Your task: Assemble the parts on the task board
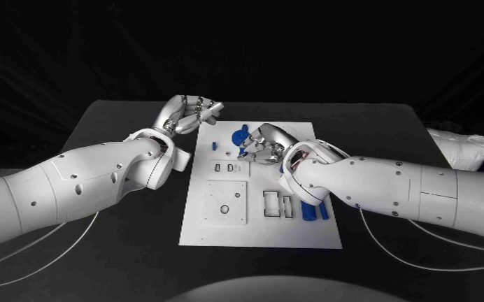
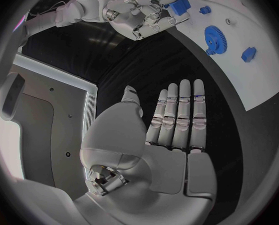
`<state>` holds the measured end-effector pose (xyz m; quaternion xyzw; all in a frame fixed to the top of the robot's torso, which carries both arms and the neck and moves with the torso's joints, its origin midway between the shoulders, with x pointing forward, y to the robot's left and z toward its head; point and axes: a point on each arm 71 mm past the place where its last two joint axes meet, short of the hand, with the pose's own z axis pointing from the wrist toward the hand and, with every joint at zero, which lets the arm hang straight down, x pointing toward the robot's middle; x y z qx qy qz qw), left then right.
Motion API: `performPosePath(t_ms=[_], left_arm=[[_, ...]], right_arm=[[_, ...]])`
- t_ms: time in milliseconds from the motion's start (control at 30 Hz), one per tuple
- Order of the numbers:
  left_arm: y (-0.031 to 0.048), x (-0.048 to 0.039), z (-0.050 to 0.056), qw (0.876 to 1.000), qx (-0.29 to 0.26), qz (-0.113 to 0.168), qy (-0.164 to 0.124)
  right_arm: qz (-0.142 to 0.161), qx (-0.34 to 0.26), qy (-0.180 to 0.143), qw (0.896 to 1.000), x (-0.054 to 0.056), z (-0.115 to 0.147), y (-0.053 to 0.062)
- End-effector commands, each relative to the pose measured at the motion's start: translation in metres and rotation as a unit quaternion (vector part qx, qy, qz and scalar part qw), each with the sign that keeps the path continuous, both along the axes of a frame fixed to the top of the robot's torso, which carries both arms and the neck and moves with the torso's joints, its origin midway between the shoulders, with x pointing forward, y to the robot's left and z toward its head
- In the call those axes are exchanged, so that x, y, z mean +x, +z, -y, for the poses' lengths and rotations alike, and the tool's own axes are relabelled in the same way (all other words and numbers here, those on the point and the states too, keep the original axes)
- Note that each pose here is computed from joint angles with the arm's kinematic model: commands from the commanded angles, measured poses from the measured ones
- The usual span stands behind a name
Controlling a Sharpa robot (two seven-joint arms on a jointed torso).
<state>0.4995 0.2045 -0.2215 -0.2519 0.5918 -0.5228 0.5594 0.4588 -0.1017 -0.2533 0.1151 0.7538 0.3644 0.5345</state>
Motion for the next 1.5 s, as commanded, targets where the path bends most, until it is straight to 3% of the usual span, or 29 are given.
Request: performPosePath(t_ms=[33, 333, 767, 1500], left_arm=[[0.0012, -0.0006, 0.002, 1.000, -0.004, 0.002, -0.007], [0.0012, -0.0007, 0.003, 1.000, -0.005, 0.002, -0.008], [0.0014, -0.0011, 0.003, 1.000, -0.005, 0.001, -0.009], [0.0021, -0.0018, 0.002, 1.000, -0.005, 0.002, -0.008]], right_arm=[[-0.003, -0.011, 0.001, 1.000, -0.001, -0.002, -0.005], [0.002, -0.013, 0.004, 1.000, -0.004, -0.004, -0.014], [0.024, -0.024, 0.026, 0.999, -0.007, -0.012, -0.017], [0.014, -0.029, 0.040, 0.999, -0.011, -0.017, -0.026]])
